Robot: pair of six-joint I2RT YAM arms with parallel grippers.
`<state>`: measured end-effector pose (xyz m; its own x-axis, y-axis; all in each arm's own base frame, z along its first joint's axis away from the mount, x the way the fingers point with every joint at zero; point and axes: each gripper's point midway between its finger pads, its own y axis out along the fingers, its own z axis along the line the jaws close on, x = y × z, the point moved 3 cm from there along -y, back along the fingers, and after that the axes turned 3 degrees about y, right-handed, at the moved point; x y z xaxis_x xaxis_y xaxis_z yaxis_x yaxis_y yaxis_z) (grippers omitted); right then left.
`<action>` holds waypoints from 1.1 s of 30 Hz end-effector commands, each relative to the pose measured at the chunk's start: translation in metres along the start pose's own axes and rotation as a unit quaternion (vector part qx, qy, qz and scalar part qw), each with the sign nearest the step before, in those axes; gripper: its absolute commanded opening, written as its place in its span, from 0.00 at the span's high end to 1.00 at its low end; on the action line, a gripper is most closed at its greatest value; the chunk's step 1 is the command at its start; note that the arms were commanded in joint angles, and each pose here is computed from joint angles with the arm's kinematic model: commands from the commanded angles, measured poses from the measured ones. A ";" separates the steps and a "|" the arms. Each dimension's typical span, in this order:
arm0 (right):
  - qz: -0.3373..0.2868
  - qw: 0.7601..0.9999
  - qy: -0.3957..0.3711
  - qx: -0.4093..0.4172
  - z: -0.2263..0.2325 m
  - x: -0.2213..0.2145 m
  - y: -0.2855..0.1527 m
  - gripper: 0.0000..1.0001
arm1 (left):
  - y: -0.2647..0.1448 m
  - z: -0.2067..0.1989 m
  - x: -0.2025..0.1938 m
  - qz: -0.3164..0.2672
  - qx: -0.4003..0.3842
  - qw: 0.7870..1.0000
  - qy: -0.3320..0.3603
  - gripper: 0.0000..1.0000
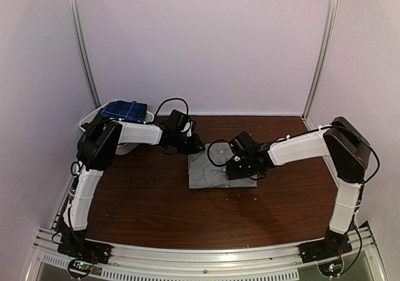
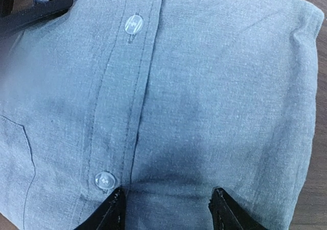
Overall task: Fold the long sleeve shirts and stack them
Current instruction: Smooth out the square-folded shirt at the center of the board.
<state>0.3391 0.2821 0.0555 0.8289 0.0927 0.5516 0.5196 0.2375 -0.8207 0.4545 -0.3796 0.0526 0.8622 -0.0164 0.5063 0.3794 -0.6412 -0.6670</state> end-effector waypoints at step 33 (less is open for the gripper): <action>-0.068 0.996 0.048 0.025 -0.030 0.045 -0.078 0.45 | -0.100 -0.062 0.047 -0.059 -0.043 0.996 0.044 0.63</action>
<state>0.3145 0.2344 0.1312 0.7845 -0.0321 0.6192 0.6030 0.2721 -0.7499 0.4502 -0.3770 0.1489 0.8001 -0.0068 0.5998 0.4300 -0.6907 -0.5814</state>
